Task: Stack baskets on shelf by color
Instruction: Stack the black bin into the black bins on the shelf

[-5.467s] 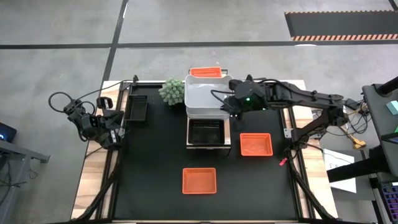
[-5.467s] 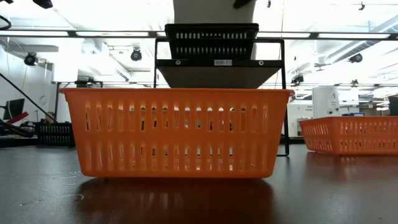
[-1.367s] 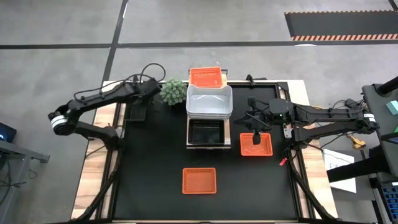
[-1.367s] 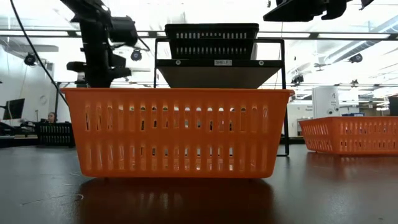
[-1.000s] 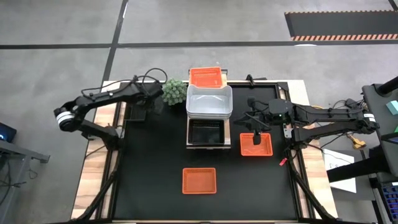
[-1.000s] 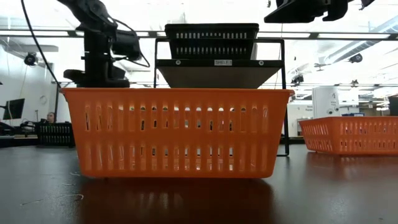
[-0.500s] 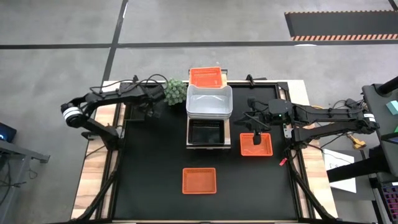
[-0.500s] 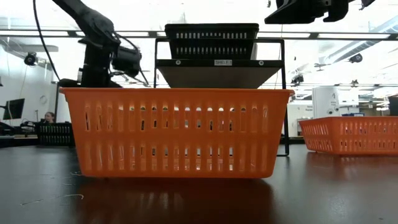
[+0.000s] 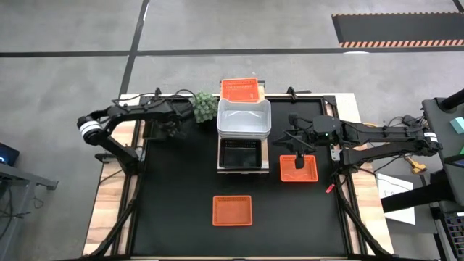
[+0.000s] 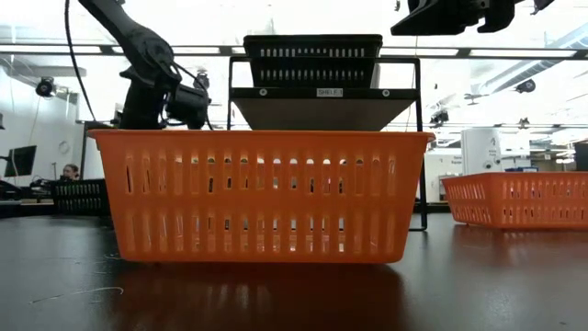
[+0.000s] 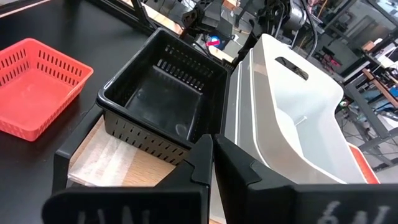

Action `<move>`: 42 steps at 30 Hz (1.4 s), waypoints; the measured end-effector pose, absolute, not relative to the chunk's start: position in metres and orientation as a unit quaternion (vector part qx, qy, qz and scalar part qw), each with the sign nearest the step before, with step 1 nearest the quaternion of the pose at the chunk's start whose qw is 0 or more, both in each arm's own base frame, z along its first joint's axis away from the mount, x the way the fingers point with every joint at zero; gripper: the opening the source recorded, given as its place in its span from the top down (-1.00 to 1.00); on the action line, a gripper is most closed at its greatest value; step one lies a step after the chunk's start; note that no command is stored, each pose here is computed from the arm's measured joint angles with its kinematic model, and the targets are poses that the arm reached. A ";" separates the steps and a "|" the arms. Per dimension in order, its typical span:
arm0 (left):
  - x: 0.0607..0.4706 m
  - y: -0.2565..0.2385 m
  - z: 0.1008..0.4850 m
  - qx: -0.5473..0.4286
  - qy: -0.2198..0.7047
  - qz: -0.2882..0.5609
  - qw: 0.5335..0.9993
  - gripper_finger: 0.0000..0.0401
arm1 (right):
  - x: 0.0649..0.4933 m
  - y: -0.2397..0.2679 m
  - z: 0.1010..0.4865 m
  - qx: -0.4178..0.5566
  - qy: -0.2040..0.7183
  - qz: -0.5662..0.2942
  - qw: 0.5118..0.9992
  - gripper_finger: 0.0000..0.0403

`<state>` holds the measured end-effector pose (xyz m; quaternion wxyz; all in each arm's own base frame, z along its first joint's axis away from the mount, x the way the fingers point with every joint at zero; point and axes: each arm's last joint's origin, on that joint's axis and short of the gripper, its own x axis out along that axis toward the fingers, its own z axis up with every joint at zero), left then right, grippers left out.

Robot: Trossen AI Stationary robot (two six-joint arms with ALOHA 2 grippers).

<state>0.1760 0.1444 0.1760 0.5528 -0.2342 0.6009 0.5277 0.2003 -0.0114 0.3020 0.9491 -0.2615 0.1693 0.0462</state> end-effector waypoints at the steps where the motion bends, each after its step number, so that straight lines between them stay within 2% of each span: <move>1: 0.175 0.144 0.179 -0.228 0.596 0.533 0.555 0.81 | 0.200 -0.011 0.302 -0.262 0.169 0.046 0.949 0.96; 3: 0.170 0.141 0.189 -0.212 0.590 0.547 0.555 0.94 | 0.200 -0.011 0.302 -0.262 0.169 0.046 0.949 0.96; 8: 0.155 0.126 0.227 -0.142 0.580 0.578 0.557 0.99 | 0.200 -0.011 0.302 -0.260 0.169 0.046 0.950 0.96; 11: 0.151 0.113 0.252 -0.131 0.564 0.571 0.583 1.00 | 0.200 -0.011 0.302 -0.257 0.169 0.045 0.951 0.96; 15: 0.154 0.094 0.283 -0.117 0.516 0.550 0.646 1.00 | 0.200 -0.011 0.302 -0.257 0.169 0.045 0.951 0.96; 20: 0.163 0.064 0.318 -0.091 0.477 0.492 0.723 1.00 | 0.200 -0.011 0.302 -0.251 0.169 0.044 0.952 0.96; 27: 0.183 0.013 0.357 -0.057 0.455 0.360 0.813 1.00 | 0.200 -0.011 0.302 -0.249 0.170 0.044 0.952 0.96; 31: 0.184 -0.016 0.379 -0.028 0.483 0.285 0.828 1.00 | 0.200 -0.011 0.302 -0.248 0.170 0.044 0.953 0.96; 36: 0.195 -0.040 0.407 -0.023 0.459 0.240 0.855 1.00 | 0.200 -0.011 0.302 -0.248 0.170 0.044 0.953 0.96; 42: 0.228 -0.072 0.411 0.039 0.462 0.175 0.868 1.00 | 0.200 -0.011 0.302 -0.248 0.170 0.044 0.953 0.96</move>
